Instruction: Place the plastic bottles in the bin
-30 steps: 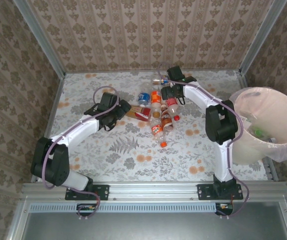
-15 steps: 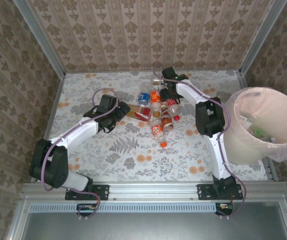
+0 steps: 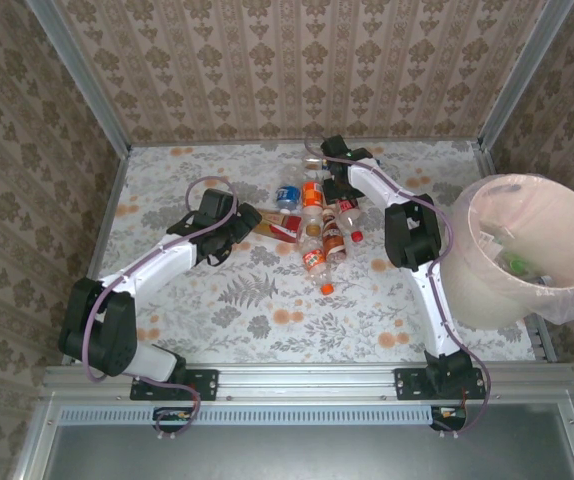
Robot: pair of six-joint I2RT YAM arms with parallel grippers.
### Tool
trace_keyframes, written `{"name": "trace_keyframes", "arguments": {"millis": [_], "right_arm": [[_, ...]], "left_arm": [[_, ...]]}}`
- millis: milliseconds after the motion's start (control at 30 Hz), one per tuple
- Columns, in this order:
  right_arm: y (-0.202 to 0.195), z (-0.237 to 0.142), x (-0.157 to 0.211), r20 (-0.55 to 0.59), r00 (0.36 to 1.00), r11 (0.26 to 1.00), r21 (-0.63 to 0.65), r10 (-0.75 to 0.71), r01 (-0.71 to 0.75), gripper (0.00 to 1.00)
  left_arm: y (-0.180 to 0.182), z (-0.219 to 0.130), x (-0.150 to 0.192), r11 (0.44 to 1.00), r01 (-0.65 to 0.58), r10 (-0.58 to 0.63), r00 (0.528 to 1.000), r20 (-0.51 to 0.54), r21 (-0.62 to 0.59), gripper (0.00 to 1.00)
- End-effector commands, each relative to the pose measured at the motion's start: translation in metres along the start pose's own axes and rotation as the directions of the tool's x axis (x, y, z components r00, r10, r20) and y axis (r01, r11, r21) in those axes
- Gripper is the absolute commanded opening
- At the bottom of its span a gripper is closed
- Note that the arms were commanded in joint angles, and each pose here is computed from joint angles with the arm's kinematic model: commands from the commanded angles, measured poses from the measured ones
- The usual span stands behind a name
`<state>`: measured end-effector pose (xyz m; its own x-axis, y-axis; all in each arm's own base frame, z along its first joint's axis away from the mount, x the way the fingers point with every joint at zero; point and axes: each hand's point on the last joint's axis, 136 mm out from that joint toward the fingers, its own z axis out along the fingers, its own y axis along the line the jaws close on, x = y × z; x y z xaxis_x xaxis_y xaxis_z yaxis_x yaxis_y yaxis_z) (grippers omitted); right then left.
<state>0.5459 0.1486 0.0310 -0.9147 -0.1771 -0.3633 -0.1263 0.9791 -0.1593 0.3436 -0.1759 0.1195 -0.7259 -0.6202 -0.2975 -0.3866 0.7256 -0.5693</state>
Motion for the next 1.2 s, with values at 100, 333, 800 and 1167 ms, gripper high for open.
{"name": "trace_keyframes", "arguments": {"millis": [100,333,800,1167], "right_arm": [[-0.02,-0.056,-0.026,0.114,0.993,0.999,0.049,-0.015,0.01,0.59],[-0.033,-0.12,-0.039,0.254,0.967,0.999,0.027,0.027,-0.035,0.56],[-0.063,-0.281,-0.044,0.583,0.807,0.995,-0.069,0.094,-0.065,0.55],[-0.113,-0.412,-0.015,0.809,0.538,0.971,-0.202,0.238,-0.127,0.53]], "left_arm": [[-0.008,0.0,-0.005,0.995,-0.094,0.094,0.996,-0.005,-0.039,1.0],[-0.014,0.008,-0.001,0.996,-0.086,0.086,0.996,-0.029,-0.012,1.0],[-0.019,0.01,0.002,0.994,-0.108,0.108,0.994,-0.003,-0.022,1.0],[-0.021,-0.002,-0.005,0.987,-0.149,0.153,0.985,0.075,-0.059,1.0]]}}
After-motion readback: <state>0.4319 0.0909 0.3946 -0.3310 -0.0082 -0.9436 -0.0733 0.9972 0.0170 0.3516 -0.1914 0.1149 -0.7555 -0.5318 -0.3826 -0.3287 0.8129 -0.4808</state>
